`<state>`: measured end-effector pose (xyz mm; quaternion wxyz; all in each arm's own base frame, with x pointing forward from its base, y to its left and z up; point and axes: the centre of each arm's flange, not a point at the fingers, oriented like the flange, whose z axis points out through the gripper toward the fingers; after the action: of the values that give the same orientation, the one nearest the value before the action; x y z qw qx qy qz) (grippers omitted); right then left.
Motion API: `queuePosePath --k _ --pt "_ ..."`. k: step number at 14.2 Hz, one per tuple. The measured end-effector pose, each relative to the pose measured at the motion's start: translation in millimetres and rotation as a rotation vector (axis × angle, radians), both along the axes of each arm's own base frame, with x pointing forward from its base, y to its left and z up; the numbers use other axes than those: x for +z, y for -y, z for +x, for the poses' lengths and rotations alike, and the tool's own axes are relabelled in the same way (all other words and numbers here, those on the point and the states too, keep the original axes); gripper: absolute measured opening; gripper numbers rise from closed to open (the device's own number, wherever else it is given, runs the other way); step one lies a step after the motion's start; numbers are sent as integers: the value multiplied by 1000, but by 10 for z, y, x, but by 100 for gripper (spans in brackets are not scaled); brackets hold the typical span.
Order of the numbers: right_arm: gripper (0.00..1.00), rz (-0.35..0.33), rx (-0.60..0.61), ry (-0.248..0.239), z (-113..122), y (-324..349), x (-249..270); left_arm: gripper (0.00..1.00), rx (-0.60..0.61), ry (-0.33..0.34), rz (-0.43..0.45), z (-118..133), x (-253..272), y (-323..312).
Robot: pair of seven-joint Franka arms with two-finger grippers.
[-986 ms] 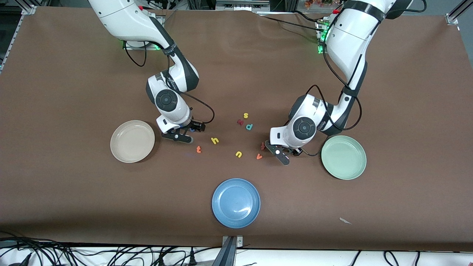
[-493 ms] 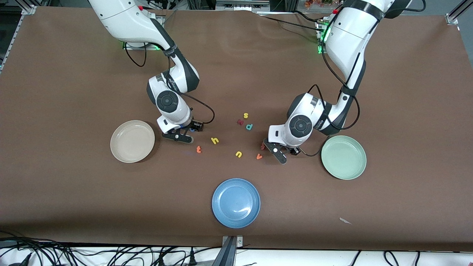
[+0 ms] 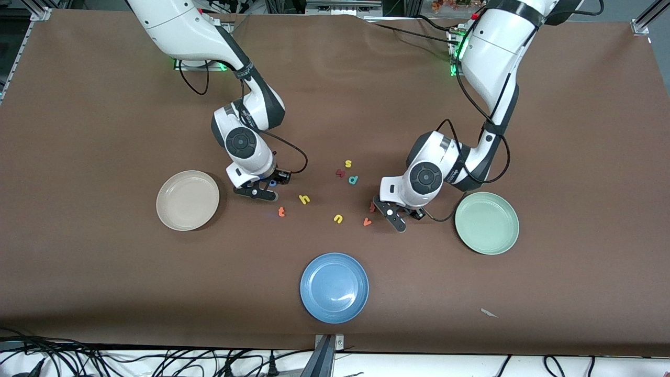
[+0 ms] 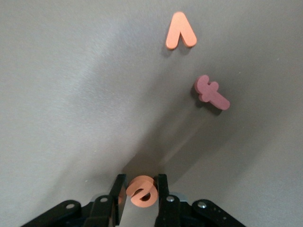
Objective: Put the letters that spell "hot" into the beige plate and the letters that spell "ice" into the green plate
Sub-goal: 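Grasp the orange e with the left gripper while the right gripper grasps the blue o, then carry the e to the green plate while the right gripper lifts the o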
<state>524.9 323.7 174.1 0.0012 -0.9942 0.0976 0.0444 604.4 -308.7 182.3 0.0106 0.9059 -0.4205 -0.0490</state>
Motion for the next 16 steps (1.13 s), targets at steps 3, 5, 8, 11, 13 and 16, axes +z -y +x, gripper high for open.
queuePosePath --k 3,5,8,11,13,16 --pt "51 1 1 1 4 2 4 30 17 20 -1 107 254 -146" --pt "50 1 4 1 7 6 4 30 41 27 -1 190 429 -306" --pt "50 1 7 1 8 7 4 30 57 23 3 265 530 -502" --pt "49 2 9 2 15 16 6 30 87 27 4 420 556 -896" --pt "47 3 12 2 29 34 9 30 101 26 2 539 580 -1282" --pt "44 3 11 3 45 58 13 30 127 11 4 629 585 -1748"
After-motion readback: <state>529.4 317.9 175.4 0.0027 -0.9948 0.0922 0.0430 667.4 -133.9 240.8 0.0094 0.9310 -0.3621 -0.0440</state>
